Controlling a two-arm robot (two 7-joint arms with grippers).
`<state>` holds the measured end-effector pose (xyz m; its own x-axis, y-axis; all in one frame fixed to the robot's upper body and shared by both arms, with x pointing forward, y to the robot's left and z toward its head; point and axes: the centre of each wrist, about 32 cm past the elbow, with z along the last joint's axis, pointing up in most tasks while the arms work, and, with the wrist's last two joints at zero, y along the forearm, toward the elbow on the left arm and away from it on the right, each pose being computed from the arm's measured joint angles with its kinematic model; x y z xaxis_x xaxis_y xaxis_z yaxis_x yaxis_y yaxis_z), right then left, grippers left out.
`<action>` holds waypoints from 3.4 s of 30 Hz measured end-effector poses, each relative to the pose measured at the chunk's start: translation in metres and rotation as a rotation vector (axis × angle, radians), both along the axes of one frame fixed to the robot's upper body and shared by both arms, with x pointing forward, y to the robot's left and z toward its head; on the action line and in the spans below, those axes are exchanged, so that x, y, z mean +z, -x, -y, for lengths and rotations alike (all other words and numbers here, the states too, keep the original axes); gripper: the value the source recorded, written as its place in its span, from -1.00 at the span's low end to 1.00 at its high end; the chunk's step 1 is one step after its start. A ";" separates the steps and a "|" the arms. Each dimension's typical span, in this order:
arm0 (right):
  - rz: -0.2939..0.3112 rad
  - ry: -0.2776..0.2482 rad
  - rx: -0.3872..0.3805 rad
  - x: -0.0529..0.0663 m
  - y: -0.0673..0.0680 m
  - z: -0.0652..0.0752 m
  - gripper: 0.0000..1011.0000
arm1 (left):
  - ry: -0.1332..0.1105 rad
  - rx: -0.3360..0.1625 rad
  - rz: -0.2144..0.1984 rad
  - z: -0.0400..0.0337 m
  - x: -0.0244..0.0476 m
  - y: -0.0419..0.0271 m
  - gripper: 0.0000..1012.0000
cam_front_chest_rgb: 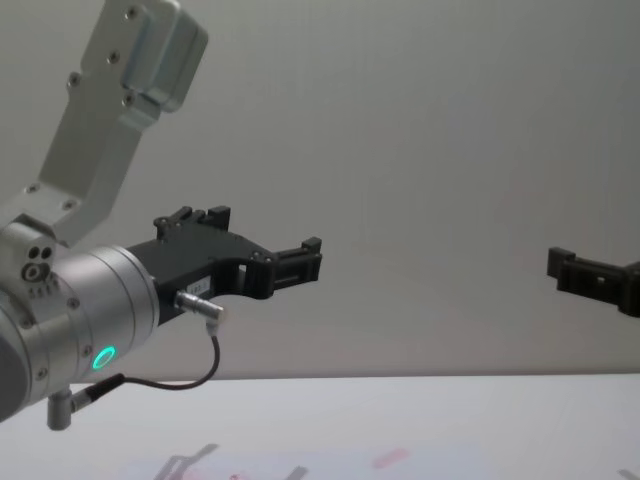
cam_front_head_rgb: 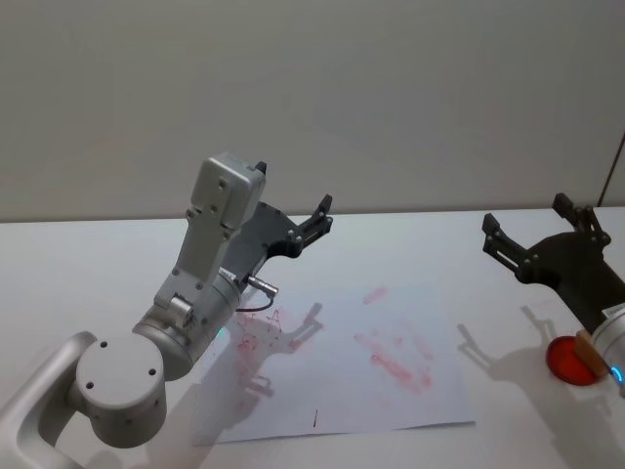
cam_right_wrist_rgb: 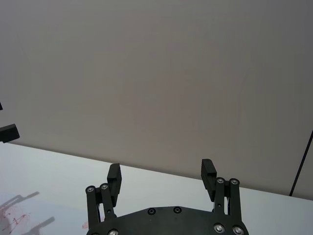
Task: Use the one hand to pick up the stamp and affix it onto the A4 paper.
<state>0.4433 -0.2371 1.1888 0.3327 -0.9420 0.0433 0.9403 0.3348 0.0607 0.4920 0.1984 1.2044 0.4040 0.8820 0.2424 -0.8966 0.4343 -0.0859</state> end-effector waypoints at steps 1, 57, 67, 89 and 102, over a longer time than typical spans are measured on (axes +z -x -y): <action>0.000 0.000 0.000 0.000 0.000 0.000 0.98 | 0.000 0.000 0.000 0.0000 0.0000 0.0000 0.98; -0.301 0.156 -0.163 -0.024 0.080 0.098 0.98 | 0.000 0.000 0.000 0.0000 0.0000 0.0000 0.98; -0.352 0.191 -0.116 -0.031 0.070 0.097 0.98 | 0.000 0.000 0.000 0.0000 0.0000 0.0000 0.98; -0.368 0.222 -0.057 -0.041 0.049 0.089 0.72 | 0.000 0.000 0.000 0.0000 0.0000 0.0000 0.98; -0.368 0.228 -0.047 -0.042 0.045 0.087 -0.03 | 0.000 0.000 0.000 0.0000 0.0000 0.0000 0.98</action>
